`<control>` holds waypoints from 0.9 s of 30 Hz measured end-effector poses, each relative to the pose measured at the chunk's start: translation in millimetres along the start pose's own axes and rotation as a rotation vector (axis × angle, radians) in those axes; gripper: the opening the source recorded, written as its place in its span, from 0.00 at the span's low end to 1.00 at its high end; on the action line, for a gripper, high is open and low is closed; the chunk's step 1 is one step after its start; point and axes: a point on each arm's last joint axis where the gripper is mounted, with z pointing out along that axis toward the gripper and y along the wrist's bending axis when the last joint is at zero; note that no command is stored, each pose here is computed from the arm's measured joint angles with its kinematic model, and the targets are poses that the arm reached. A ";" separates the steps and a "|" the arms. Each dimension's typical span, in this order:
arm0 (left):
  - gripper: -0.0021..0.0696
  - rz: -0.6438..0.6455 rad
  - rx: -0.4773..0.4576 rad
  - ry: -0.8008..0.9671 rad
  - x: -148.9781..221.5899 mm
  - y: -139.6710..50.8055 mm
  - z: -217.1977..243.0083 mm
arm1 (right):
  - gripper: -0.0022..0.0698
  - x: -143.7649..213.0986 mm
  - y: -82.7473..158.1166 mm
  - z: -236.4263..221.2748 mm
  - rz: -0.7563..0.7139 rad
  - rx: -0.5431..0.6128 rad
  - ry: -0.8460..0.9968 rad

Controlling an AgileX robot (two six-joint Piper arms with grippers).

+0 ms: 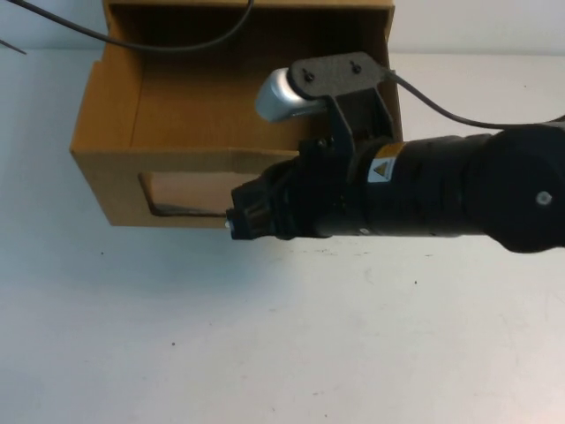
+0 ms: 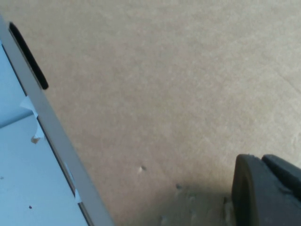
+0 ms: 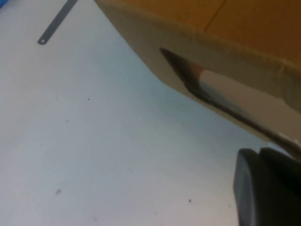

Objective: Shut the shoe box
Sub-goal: Close the shoe box with your right arm

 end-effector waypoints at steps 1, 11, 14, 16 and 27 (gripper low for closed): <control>0.03 -0.002 0.000 0.000 0.0 0.0 0.0 | 0.01 -2.3 -0.7 5.1 -0.001 0.003 -0.004; 0.03 -0.002 -0.004 0.000 0.0 0.3 0.0 | 0.01 -18.3 -16.8 27.9 0.016 0.047 -0.058; 0.03 -0.002 -0.005 -0.002 -0.2 0.4 0.0 | 0.01 -21.4 -24.4 29.4 0.034 0.064 -0.078; 0.03 -0.002 -0.005 -0.002 -0.2 0.4 0.0 | 0.01 -23.8 -28.6 30.6 0.039 0.076 -0.096; 0.03 -0.003 -0.005 -0.004 -0.3 0.5 0.0 | 0.01 -44.2 -49.9 54.2 0.057 0.137 -0.240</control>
